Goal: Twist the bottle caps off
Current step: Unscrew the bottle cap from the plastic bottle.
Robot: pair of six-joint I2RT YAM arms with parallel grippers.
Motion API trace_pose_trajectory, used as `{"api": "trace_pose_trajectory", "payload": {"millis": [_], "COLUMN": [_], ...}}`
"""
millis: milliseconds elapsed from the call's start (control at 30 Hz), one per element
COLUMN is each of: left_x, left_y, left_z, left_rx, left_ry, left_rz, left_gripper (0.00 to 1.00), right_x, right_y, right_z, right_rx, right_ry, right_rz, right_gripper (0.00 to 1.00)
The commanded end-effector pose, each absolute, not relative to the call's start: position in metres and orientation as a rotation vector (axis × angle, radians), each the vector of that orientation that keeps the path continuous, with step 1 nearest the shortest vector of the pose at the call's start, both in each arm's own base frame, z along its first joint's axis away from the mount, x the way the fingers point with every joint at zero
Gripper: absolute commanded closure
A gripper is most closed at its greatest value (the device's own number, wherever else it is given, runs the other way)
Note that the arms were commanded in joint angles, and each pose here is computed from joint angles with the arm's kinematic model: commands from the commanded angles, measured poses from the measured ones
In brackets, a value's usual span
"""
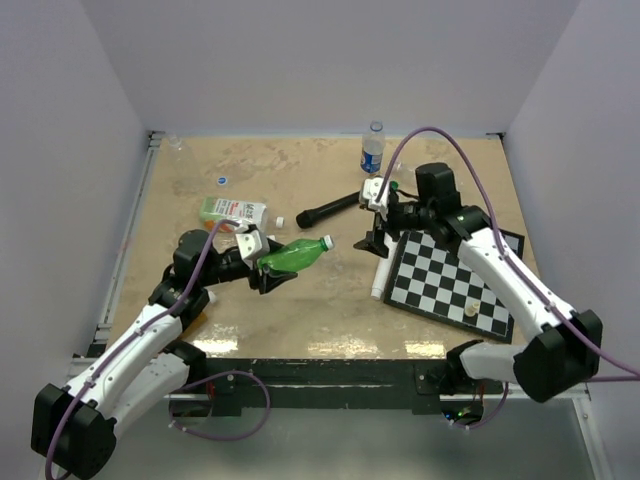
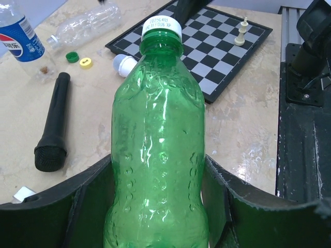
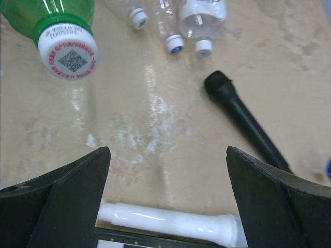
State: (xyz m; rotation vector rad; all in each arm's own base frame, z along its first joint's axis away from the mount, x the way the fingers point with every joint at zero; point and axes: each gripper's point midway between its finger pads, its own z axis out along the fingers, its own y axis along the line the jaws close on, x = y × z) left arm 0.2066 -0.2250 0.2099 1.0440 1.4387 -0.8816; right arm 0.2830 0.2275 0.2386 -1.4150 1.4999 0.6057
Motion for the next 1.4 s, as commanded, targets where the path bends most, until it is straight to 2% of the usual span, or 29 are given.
{"api": "trace_pose_trajectory", "payload": {"millis": [0, 200, 367, 600, 933, 1033, 1200, 1267, 1367], "left_x": [0.211, 0.214, 0.216, 0.219, 0.219, 0.219, 0.219, 0.22, 0.219], "left_y": [-0.224, -0.222, -0.221, -0.221, -0.221, -0.222, -0.221, -0.221, -0.221], "left_z": [0.227, 0.226, 0.224, 0.221, 0.22, 0.22, 0.22, 0.22, 0.22], "left_rx": [1.039, 1.033, 1.026, 1.022, 1.022, 1.021, 1.02, 1.018, 1.019], "left_ry": [1.375, 1.383, 1.393, 1.408, 1.414, 1.414, 1.413, 1.416, 1.412], "left_rz": [-0.83, -0.807, -0.795, -0.793, -0.794, -0.795, -0.791, -0.789, -0.787], "left_gripper": [1.0, 1.0, 1.0, 1.0, 1.0, 1.0, 1.0, 1.0, 1.0], "right_x": [0.259, 0.257, 0.252, 0.241, 0.237, 0.232, 0.23, 0.231, 0.232], "right_y": [0.249, 0.261, 0.272, 0.284, 0.304, 0.311, 0.315, 0.315, 0.314], "right_z": [0.232, 0.239, 0.238, 0.255, 0.274, 0.274, 0.27, 0.267, 0.266], "right_rx": [-1.428, -1.409, -1.401, -1.4, -1.391, -1.415, -1.433, -1.431, -1.429], "right_ry": [1.521, 1.586, 1.611, 1.578, 1.553, 1.552, 1.551, 1.564, 1.568], "right_rz": [0.923, 1.096, 1.268, 1.349, 1.409, 1.414, 1.394, 1.384, 1.364], "right_gripper": [0.04, 0.02, 0.11, 0.2, 0.27, 0.33, 0.51, 0.51, 0.42]}}
